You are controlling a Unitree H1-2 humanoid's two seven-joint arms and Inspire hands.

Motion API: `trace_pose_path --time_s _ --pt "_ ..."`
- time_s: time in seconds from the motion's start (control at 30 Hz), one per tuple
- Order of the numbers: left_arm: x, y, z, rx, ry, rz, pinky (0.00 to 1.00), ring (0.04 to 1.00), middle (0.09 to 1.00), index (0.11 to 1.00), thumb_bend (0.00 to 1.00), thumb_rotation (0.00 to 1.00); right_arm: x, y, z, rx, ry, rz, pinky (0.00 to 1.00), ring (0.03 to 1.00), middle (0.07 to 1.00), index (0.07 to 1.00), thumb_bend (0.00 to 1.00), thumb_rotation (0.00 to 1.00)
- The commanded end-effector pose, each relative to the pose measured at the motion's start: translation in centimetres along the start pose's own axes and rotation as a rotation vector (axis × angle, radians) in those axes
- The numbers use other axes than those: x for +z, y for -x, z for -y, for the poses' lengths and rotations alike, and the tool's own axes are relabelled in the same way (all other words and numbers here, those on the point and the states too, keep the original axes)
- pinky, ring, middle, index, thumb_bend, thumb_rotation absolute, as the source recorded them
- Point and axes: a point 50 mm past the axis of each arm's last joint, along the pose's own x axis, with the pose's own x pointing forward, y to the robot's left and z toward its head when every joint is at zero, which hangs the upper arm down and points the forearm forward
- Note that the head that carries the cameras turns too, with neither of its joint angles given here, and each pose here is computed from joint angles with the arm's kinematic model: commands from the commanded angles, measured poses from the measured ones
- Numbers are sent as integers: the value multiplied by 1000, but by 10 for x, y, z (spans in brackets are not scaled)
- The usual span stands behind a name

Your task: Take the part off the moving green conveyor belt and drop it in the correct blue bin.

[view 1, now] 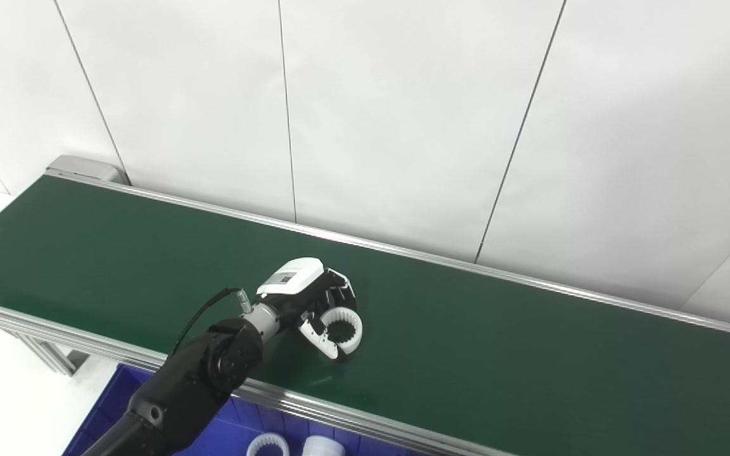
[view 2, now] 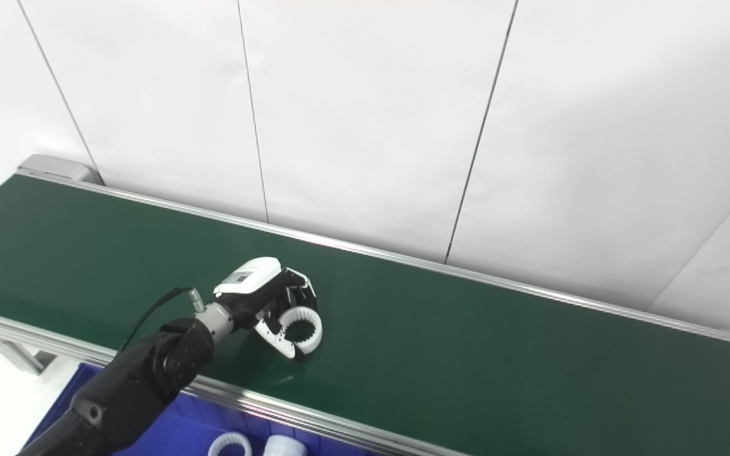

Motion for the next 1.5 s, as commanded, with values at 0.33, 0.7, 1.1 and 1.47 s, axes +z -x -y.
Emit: trace_pose_path --time_s 0.33,0.7,1.1,1.47 --pt "40 83 -53 247 299 259 398 406 513 530 495 0 20 5 -1 -19 -55 89 736 794 828 861 876 555" --pt "20 153 -12 153 340 191 388 401 509 528 496 0 36 7 1 -28 -79 120 755 811 828 870 905 550" --pt "-8 170 49 -16 380 158 456 423 490 525 499 0 57 2 -1 -40 -69 131 756 817 839 880 858 533" --pt "3 160 75 -220 273 98 474 428 510 519 498 0 65 0 -5 -47 -57 115 762 813 837 880 846 526"
